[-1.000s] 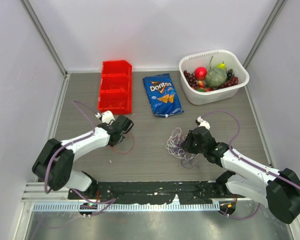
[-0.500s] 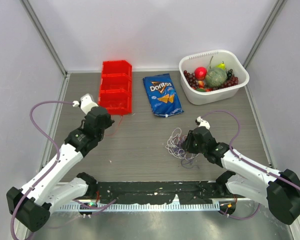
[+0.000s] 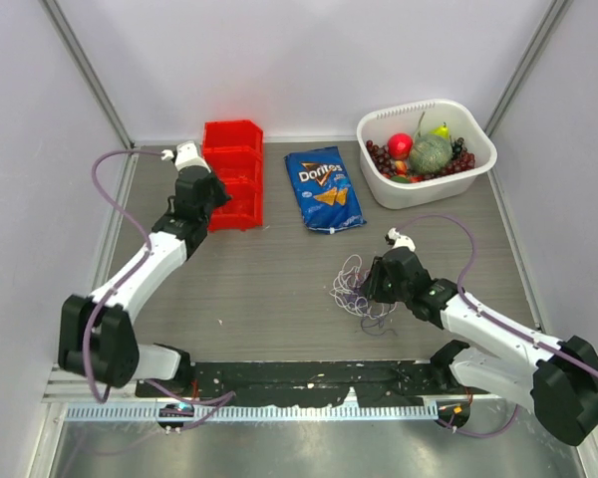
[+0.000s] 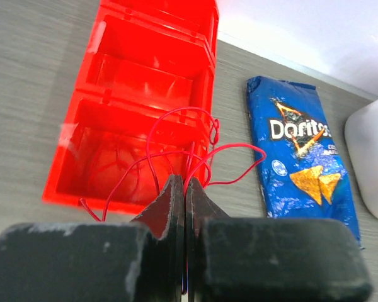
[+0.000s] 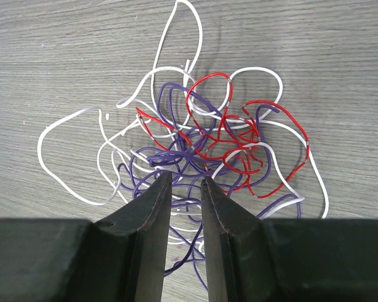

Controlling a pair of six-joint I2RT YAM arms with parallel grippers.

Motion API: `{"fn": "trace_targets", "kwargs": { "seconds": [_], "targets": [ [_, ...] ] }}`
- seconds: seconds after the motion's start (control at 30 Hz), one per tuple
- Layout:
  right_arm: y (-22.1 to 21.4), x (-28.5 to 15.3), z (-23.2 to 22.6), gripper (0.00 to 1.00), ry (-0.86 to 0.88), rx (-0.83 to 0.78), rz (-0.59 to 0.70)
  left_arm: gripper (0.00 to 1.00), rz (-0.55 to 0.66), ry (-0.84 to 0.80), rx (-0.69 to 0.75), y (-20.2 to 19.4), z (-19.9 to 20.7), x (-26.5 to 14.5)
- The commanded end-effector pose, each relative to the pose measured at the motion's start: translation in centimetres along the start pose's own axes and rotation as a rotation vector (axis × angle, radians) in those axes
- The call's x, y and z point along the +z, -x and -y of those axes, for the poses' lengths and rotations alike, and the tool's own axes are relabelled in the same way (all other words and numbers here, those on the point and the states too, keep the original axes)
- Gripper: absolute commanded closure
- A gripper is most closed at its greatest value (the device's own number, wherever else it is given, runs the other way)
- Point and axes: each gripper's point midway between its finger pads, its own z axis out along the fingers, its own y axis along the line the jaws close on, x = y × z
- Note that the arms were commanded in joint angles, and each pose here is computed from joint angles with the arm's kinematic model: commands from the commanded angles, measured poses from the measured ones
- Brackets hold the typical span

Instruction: Untangle the cables

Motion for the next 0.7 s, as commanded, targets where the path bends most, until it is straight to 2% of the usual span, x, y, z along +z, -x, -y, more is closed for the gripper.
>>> {"fn": "trace_targets", "kwargs": {
  "seconds": [0.0, 0.13, 0.27, 0.5, 0.67],
  "targets": [
    [2.2, -1.2, -1.1, 0.69, 0.018, -0.033, 0.047, 1.0, 0.074, -0.205, 0.043, 1.4, 2.0, 4.7],
    [2.7, -1.5, -1.0, 0.69, 0.007, -0.049, 0.05, 1.0, 0.032, -0.274, 0.042, -0.7, 1.8, 7.9],
    [2.6, -1.2, -0.8, 0.69, -0.003, -0.045, 0.048, 1.0, -0.028, -0.221, 0.059, -2.8, 0.3, 8.8],
    [2.8, -0.7, -1.5, 0.69, 0.019, -0.03, 0.047, 1.0, -0.2, 0.031, -0.022, -7.6, -4.9, 9.5],
    [3.3, -0.9, -1.9, 0.69, 0.027, -0.032, 0.052, 1.0, -0.348, 0.203, -0.06, -9.4, -8.0, 10.5]
  ]
}}
